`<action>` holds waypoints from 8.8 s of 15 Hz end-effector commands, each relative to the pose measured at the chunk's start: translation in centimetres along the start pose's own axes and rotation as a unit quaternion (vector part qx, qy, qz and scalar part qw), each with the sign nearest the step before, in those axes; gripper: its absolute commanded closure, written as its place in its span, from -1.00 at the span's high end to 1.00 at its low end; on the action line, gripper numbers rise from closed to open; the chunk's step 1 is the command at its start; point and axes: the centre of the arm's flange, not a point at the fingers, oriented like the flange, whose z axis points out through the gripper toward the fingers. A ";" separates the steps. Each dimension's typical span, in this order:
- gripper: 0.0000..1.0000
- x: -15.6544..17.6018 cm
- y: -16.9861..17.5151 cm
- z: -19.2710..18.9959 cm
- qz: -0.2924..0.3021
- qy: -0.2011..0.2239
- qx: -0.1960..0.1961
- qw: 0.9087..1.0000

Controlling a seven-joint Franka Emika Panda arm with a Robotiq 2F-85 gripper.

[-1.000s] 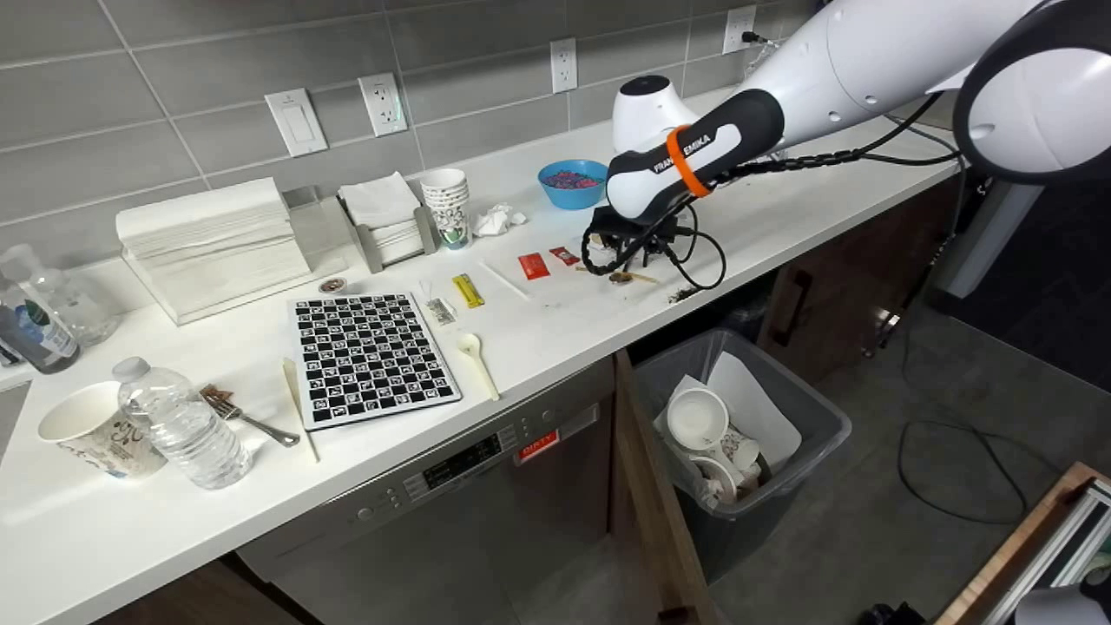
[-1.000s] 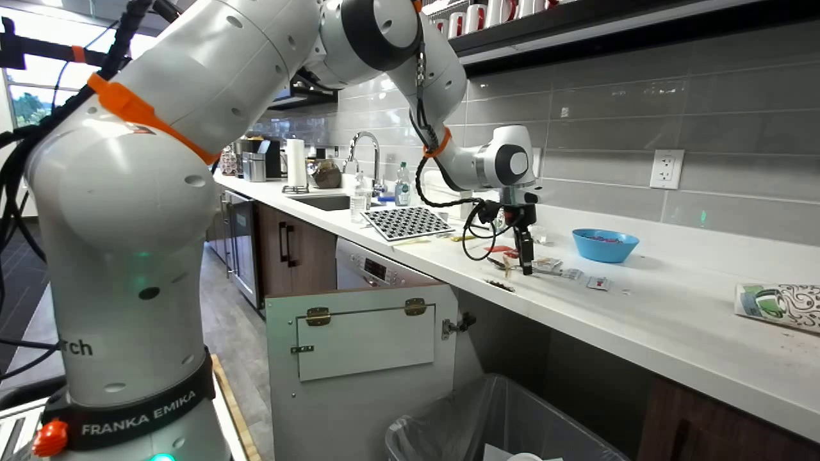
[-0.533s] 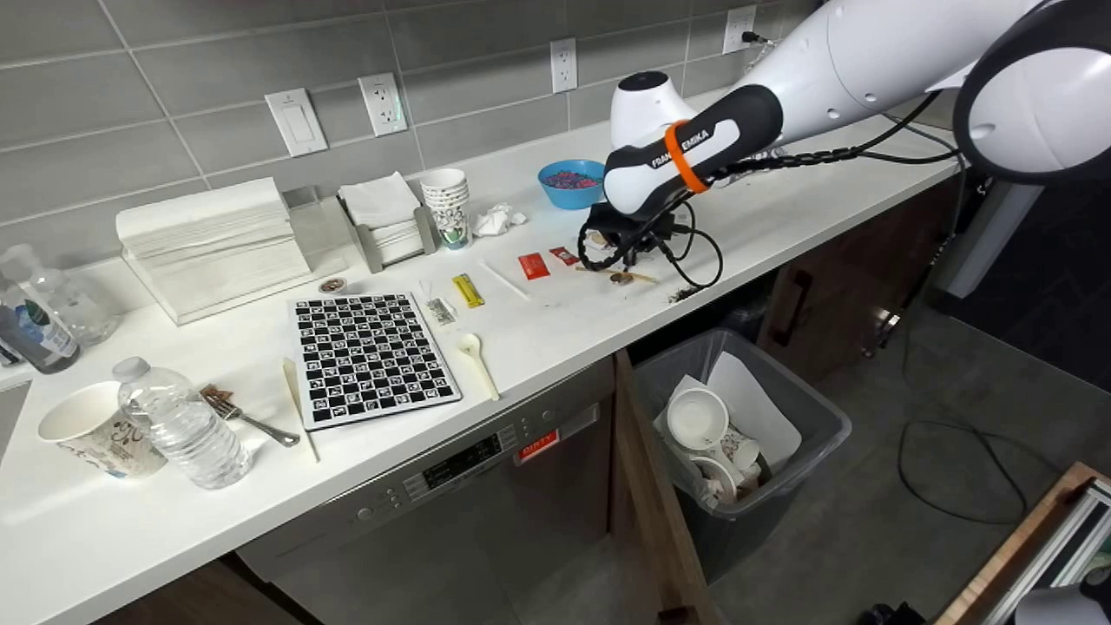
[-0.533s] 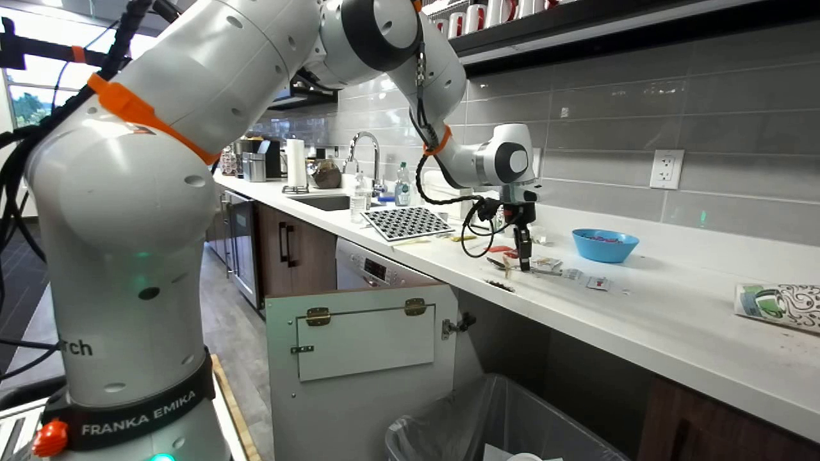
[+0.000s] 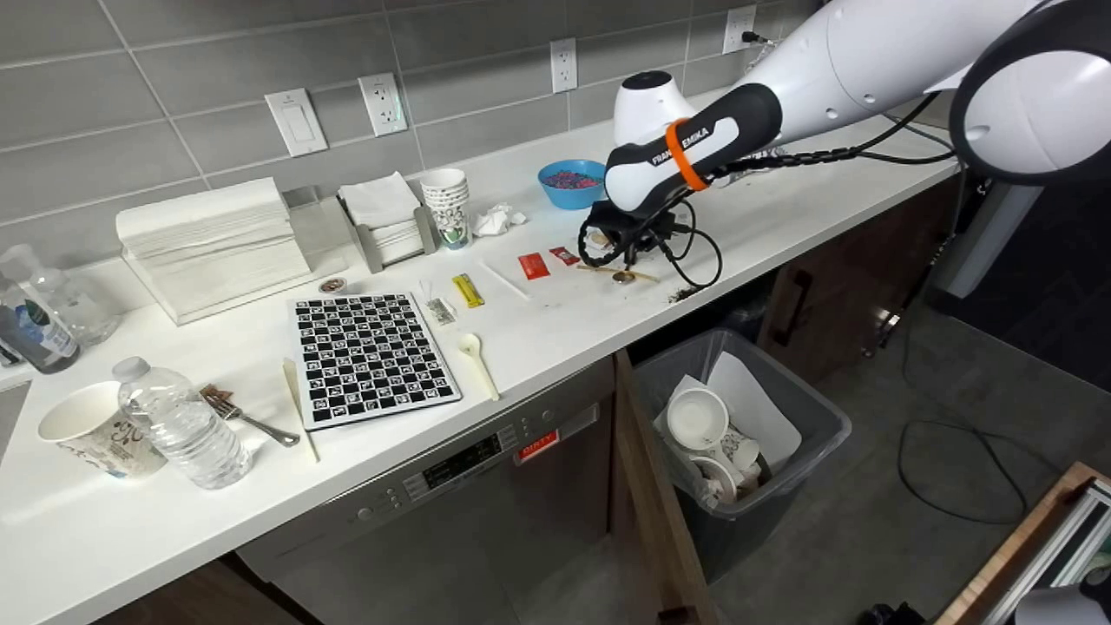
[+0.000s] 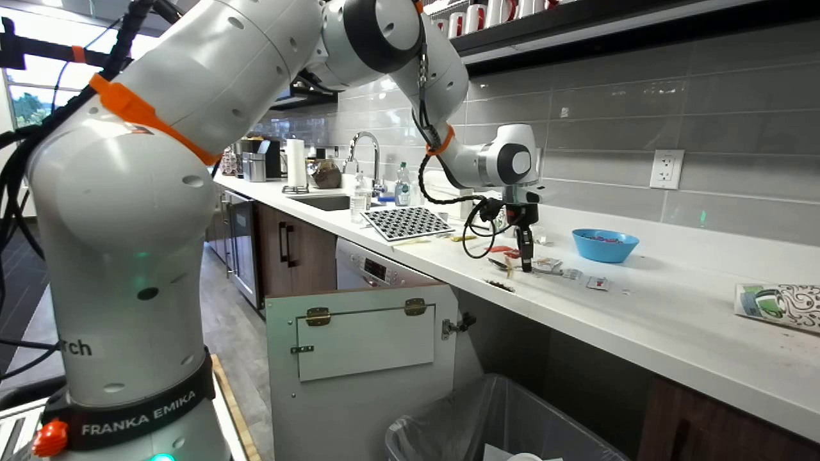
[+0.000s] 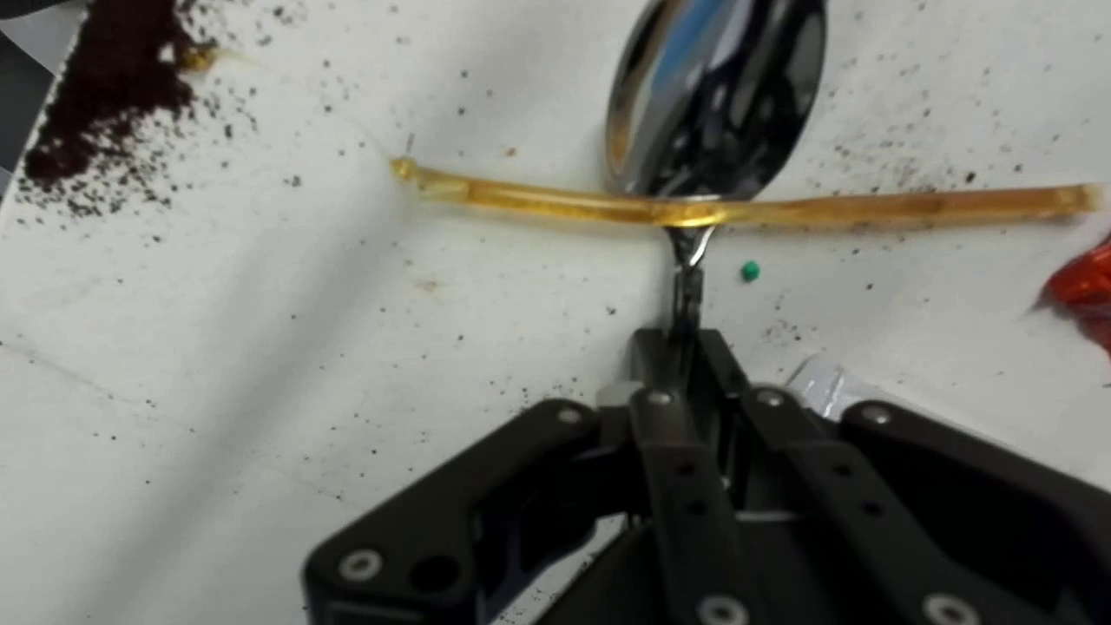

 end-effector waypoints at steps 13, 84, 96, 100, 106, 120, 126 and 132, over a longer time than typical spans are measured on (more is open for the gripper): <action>-0.95 -0.1 0.6 -2.0 0.028 -0.004 0.018 0.999; -0.95 0.0 -1.6 0.4 -0.020 -0.021 0.145 0.989; -0.95 0.1 -1.7 1.0 -0.072 -0.003 0.195 0.978; -0.95 -0.2 -1.6 0.8 -0.091 -0.017 0.208 0.974; -0.95 -0.2 -1.3 0.6 -0.110 -0.035 0.236 0.965; -0.95 -1.0 -2.9 0.7 -0.107 -0.017 0.153 0.982; -0.95 -2.2 -3.4 -0.3 -0.097 -0.026 0.092 0.991; -0.95 -2.8 -3.7 -0.6 -0.107 -0.037 0.109 0.988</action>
